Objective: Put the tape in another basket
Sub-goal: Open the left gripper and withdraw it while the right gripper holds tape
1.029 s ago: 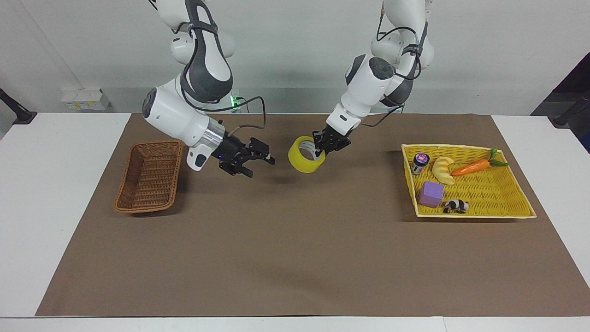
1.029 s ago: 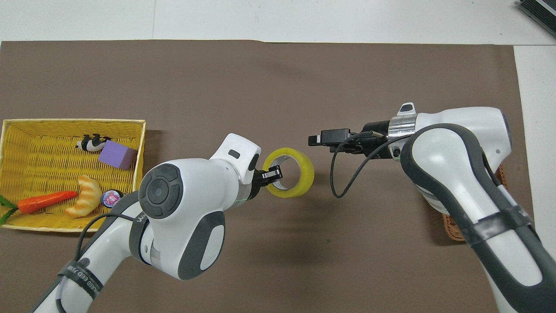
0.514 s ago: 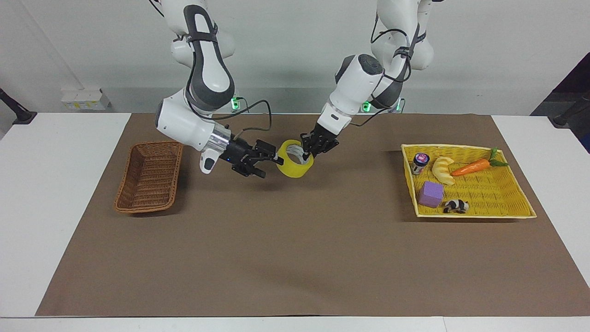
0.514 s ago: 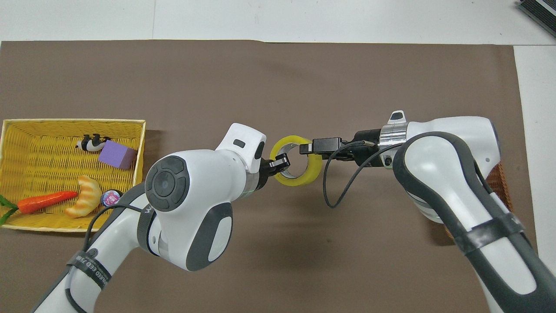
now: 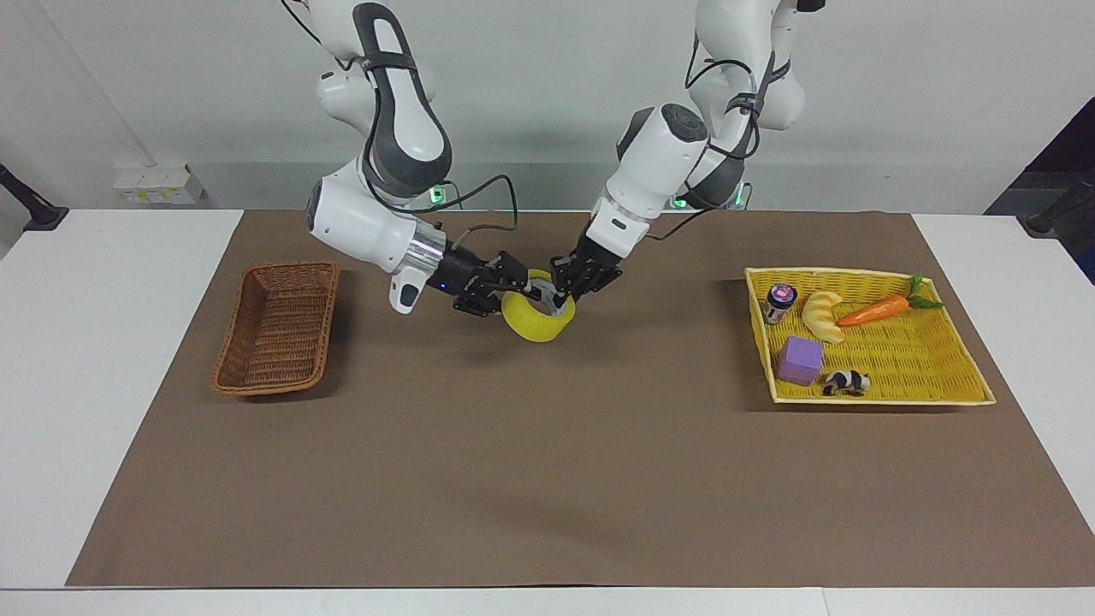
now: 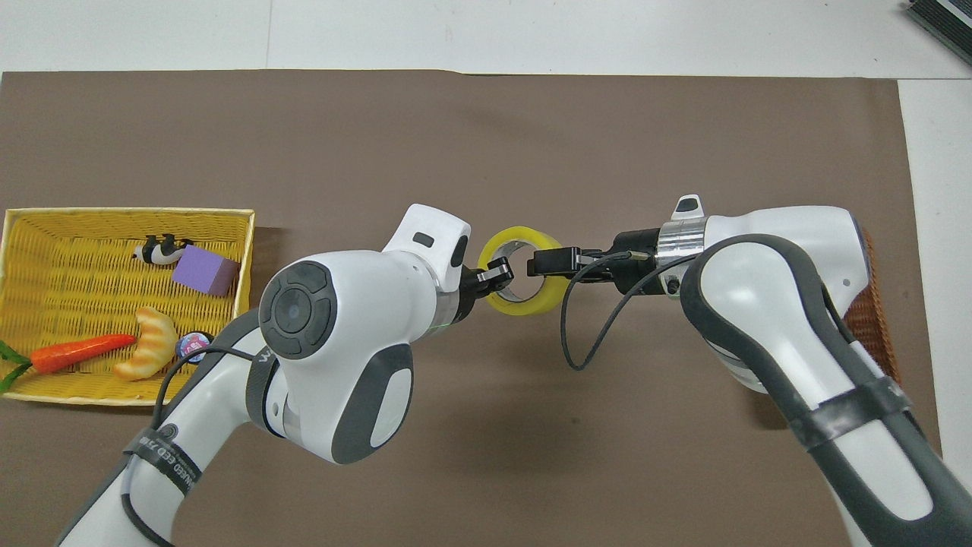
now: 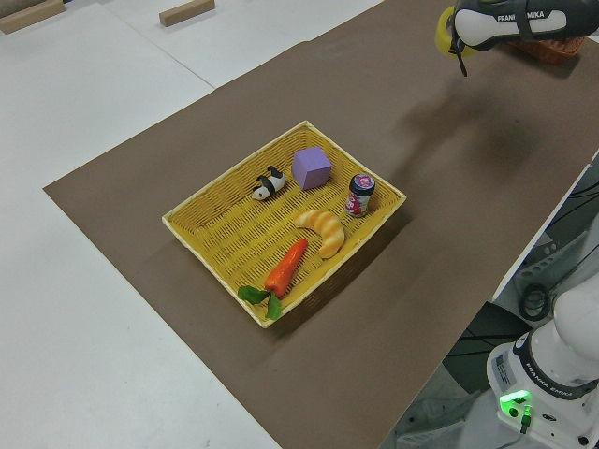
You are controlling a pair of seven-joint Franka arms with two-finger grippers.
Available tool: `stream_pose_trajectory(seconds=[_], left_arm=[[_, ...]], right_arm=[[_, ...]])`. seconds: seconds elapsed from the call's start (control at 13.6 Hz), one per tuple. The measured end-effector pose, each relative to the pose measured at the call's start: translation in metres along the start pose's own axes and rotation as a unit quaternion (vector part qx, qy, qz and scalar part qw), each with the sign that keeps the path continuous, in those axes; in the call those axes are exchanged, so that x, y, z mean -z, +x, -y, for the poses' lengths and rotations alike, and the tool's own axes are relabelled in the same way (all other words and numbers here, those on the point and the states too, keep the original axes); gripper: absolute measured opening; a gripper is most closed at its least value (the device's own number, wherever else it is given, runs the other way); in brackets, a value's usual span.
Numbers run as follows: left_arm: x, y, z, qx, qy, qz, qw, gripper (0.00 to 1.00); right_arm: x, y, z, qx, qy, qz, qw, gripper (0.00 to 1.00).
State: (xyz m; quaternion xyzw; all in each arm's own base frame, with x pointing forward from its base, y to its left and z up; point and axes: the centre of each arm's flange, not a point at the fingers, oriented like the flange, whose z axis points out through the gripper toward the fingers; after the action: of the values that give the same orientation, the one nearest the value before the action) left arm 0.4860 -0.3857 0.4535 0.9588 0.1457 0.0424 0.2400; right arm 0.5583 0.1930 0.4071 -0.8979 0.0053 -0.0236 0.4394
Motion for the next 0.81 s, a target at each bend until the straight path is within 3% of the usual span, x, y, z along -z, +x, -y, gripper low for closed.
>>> stream_pose_trajectory(seconds=[0.22, 0.29, 0.44, 0.66, 0.73, 0.81], left_arm=[[0.001, 0.000, -0.003, -0.002, -0.002, 0.000, 1.000, 0.22], [0.002, 0.002, -0.002, 0.000, -0.002, -0.002, 1.000, 0.29], [0.004, 0.009, 0.002, 0.006, -0.002, -0.006, 1.000, 0.52], [0.012, 0.020, 0.005, 0.008, -0.003, -0.011, 1.000, 0.86], [0.021, 0.027, 0.011, 0.000, 0.004, -0.005, 1.000, 0.96], [0.033, 0.034, 0.018, -0.014, 0.014, 0.007, 1.000, 1.00]], right_arm=[[0.000, 0.000, 0.000, 0.000, 0.000, 0.000, 1.000, 0.34], [0.000, 0.000, -0.001, -0.001, 0.000, 0.000, 1.000, 0.33], [0.000, 0.000, -0.002, -0.001, -0.001, 0.000, 1.000, 0.23], [0.001, 0.000, -0.004, -0.003, -0.001, 0.000, 1.000, 0.00], [0.001, 0.000, -0.004, -0.003, -0.001, 0.000, 1.000, 0.00], [0.001, 0.000, -0.004, -0.003, -0.001, 0.000, 1.000, 0.00]])
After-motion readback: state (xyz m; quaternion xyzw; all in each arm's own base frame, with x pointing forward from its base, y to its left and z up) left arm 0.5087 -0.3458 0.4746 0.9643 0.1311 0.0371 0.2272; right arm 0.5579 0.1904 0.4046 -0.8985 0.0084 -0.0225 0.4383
